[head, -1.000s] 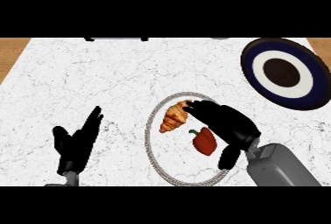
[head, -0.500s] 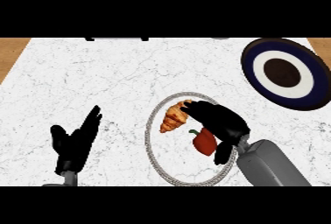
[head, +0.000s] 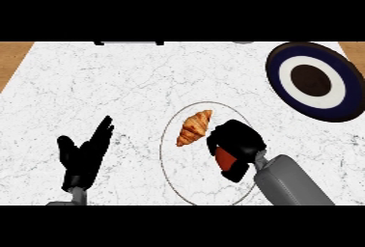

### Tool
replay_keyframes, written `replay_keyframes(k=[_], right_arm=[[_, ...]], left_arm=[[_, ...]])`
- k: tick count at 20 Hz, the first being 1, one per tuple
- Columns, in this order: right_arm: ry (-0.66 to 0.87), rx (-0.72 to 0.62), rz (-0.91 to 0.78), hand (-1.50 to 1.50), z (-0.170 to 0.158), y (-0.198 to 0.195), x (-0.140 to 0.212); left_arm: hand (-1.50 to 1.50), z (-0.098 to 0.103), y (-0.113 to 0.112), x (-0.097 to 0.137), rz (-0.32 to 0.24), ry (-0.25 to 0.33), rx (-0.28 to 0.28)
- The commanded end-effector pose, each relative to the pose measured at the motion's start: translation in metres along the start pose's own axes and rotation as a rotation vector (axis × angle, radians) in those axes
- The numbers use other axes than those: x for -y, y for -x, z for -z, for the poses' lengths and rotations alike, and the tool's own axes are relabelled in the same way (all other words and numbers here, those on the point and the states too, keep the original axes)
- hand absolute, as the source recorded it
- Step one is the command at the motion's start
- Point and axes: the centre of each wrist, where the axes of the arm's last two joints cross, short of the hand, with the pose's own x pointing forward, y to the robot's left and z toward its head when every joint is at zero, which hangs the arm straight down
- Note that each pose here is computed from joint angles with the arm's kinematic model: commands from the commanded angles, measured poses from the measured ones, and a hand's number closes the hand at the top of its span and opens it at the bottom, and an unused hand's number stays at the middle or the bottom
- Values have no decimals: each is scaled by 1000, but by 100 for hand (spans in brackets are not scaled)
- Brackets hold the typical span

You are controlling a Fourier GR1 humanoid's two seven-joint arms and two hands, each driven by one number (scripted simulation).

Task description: Pick the bell pepper from the placemat and place it in the plate

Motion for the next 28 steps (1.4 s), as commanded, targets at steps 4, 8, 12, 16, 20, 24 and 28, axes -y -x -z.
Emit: replay_keyframes(k=[4, 8, 12, 16, 20, 24, 28], right_arm=[[144, -207, 68, 150, 26, 9, 22], [393, -699, 274, 150, 18, 46, 45], [657, -970, 377, 150, 19, 49, 76], [1035, -1102, 300, 150, 20, 37, 130], [1292, -1249, 262, 150, 23, 38, 156], [1507, -1342, 283, 150, 27, 40, 169], [1636, -1402, 336, 150, 33, 41, 169]], left_arm=[[0, 6, 6, 8, -17, -5, -42], [0, -3, 8, -2, -4, -16, -16], [0, -5, 5, -1, 0, -8, -15], [0, -2, -1, 3, 20, 26, -1], [0, 3, -7, 11, 22, 52, 9], [0, 6, -10, 12, 26, 69, 14], [0, 6, -7, 17, 35, 79, -1]])
